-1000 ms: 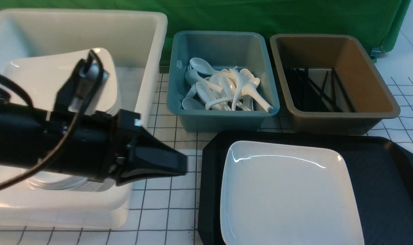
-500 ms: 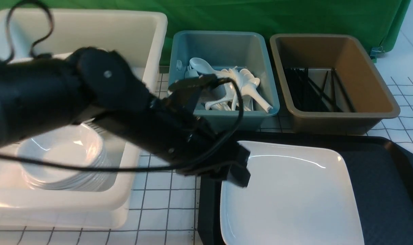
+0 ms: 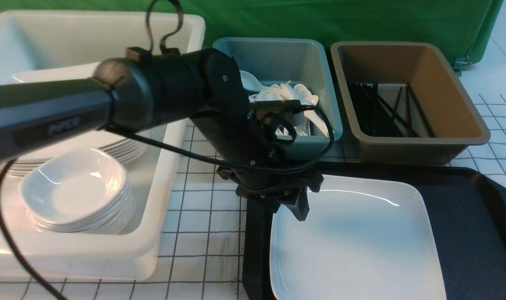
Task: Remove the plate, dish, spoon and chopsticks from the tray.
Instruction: Use the left arm to grab a plate from the dinner plate
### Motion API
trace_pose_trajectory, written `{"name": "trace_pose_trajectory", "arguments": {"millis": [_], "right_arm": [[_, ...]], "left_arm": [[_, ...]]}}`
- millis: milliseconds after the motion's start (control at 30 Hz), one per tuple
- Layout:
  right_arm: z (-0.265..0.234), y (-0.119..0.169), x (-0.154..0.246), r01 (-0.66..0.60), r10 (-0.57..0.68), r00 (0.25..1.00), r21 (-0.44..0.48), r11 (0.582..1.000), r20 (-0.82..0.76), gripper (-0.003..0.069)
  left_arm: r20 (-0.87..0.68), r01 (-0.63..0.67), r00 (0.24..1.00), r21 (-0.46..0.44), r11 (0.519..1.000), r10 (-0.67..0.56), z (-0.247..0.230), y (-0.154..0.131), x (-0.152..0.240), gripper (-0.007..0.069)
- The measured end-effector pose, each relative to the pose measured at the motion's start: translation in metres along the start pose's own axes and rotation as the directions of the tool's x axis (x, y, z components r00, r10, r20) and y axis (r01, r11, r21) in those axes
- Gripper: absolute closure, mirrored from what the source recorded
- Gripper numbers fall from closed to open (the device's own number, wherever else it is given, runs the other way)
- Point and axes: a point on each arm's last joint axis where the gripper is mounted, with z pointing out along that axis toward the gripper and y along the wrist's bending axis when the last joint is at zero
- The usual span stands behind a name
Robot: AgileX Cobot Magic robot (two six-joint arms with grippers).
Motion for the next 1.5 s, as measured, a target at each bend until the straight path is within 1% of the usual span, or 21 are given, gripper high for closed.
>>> {"name": "trace_pose_trajectory", "arguments": {"millis": [33, 133, 167, 200, 333, 500, 800, 867, 1067, 1300, 1433, 1500], "right_arm": [[0.000, 0.000, 0.000, 0.000, 0.000, 1.000, 0.000, 1.000, 0.000, 0.0589], [0.000, 0.000, 0.000, 0.000, 0.000, 1.000, 0.001, 1.000, 0.000, 0.0588], [0.000, 0.000, 0.000, 0.000, 0.000, 1.000, 0.001, 1.000, 0.000, 0.0587], [0.000, 0.000, 0.000, 0.000, 0.000, 1.000, 0.001, 1.000, 0.000, 0.0585], [0.000, 0.000, 0.000, 0.000, 0.000, 1.000, 0.001, 1.000, 0.000, 0.0578], [0.000, 0.000, 0.000, 0.000, 0.000, 1.000, 0.001, 1.000, 0.000, 0.0570], [0.000, 0.000, 0.000, 0.000, 0.000, 1.000, 0.001, 1.000, 0.000, 0.0564], [0.000, 0.000, 0.000, 0.000, 0.000, 1.000, 0.001, 1.000, 0.000, 0.0564], [0.000, 0.000, 0.000, 0.000, 0.000, 1.000, 0.001, 1.000, 0.000, 0.0564], [0.000, 0.000, 0.000, 0.000, 0.000, 1.000, 0.001, 1.000, 0.000, 0.0561], [0.000, 0.000, 0.000, 0.000, 0.000, 1.000, 0.001, 1.000, 0.000, 0.0558], [0.000, 0.000, 0.000, 0.000, 0.000, 1.000, 0.001, 1.000, 0.000, 0.0556]], "left_arm": [[-0.008, -0.019, 1.000, -0.035, 0.999, 0.019, 0.009, 0.006, -0.003, 0.0251], [-0.009, -0.041, 0.999, -0.102, 0.994, 0.041, 0.020, 0.016, -0.006, 0.0251], [-0.006, -0.042, 0.999, -0.108, 0.993, 0.041, 0.021, 0.017, -0.007, 0.0251], [0.005, -0.040, 0.999, -0.150, 0.988, 0.041, 0.026, 0.022, -0.009, 0.0251], [0.046, -0.003, 0.999, -0.166, 0.986, 0.010, 0.030, 0.025, -0.014, 0.0251], [0.072, 0.032, 0.997, -0.141, 0.990, -0.022, 0.033, 0.024, -0.016, 0.0251], [0.043, 0.085, 0.996, -0.101, 0.991, -0.081, 0.054, 0.025, -0.014, 0.0251], [0.034, 0.113, 0.993, -0.073, 0.991, -0.111, 0.058, 0.024, -0.013, 0.0251], [-0.001, 0.126, 0.992, -0.018, 0.992, -0.126, 0.063, 0.021, -0.011, 0.0251], [-0.038, 0.190, 0.982, 0.092, 0.978, -0.187, 0.065, 0.012, -0.009, 0.0251], [-0.066, 0.150, 0.988, 0.129, 0.980, -0.143, 0.064, 0.009, -0.007, 0.0251], [-0.129, 0.089, 0.989, 0.159, 0.983, -0.068, 0.063, 0.006, -0.001, 0.0251]]}}
